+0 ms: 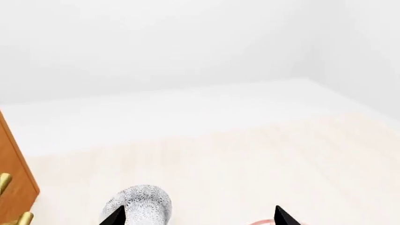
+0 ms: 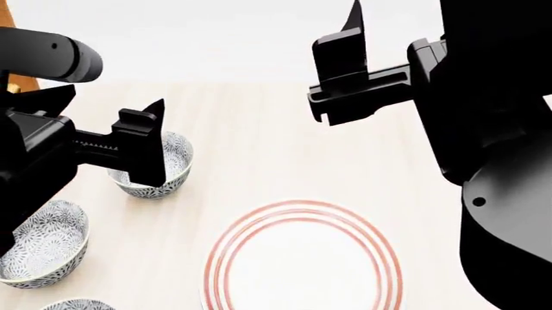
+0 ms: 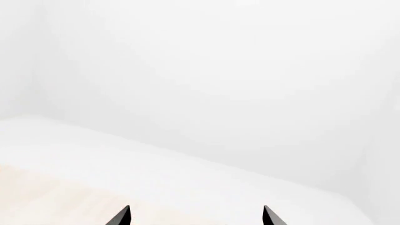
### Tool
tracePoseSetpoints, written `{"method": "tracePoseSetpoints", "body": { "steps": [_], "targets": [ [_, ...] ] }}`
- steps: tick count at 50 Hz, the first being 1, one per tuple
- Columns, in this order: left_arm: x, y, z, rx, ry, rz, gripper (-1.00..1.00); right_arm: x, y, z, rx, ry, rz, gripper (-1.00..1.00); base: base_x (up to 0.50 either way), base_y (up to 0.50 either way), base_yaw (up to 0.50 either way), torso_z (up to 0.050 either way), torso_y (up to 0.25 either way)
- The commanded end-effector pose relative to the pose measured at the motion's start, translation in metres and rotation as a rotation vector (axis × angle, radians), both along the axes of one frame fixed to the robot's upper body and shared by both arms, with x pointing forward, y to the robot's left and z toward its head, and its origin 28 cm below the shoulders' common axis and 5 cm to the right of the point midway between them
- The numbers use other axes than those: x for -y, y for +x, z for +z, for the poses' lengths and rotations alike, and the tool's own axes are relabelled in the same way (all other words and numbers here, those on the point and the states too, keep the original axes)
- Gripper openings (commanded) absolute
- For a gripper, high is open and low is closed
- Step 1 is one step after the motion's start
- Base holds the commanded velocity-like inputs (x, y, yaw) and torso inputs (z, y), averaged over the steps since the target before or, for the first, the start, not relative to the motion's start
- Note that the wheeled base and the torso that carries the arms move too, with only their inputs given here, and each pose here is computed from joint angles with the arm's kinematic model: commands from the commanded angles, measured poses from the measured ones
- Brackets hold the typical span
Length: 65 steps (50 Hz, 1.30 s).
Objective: Put the bowl at the front on the plate.
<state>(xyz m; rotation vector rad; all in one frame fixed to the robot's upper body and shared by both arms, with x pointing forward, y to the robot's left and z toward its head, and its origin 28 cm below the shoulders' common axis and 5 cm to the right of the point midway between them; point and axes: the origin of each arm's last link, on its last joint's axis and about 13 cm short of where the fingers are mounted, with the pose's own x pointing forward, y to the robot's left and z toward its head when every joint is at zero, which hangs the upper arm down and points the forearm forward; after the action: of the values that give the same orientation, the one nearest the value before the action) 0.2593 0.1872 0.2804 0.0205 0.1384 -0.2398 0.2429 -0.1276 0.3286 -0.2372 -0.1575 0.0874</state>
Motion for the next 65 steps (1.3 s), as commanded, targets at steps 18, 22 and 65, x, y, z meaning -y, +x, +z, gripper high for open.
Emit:
{"method": "tracePoseSetpoints", "body": {
  "steps": [18, 22, 65],
  "targets": [
    [-0.001, -0.005, -0.021, -0.096, 0.021, -0.001, 1.00, 0.002, -0.001, -0.003, -0.038, 0.001, -0.042, 1.00, 0.00, 0.00, 0.00, 0.000, 0.000],
    [-0.003, -0.006, -0.024, -0.110, 0.024, 0.001, 1.00, 0.004, 0.000, -0.004, -0.030, -0.010, -0.070, 1.00, 0.00, 0.00, 0.00, 0.000, 0.000],
    [-0.005, -0.022, -0.066, -0.269, 0.097, -0.013, 1.00, 0.004, -0.004, 0.000, -0.027, -0.011, -0.055, 1.00, 0.00, 0.00, 0.00, 0.000, 0.000]
  ]
}}
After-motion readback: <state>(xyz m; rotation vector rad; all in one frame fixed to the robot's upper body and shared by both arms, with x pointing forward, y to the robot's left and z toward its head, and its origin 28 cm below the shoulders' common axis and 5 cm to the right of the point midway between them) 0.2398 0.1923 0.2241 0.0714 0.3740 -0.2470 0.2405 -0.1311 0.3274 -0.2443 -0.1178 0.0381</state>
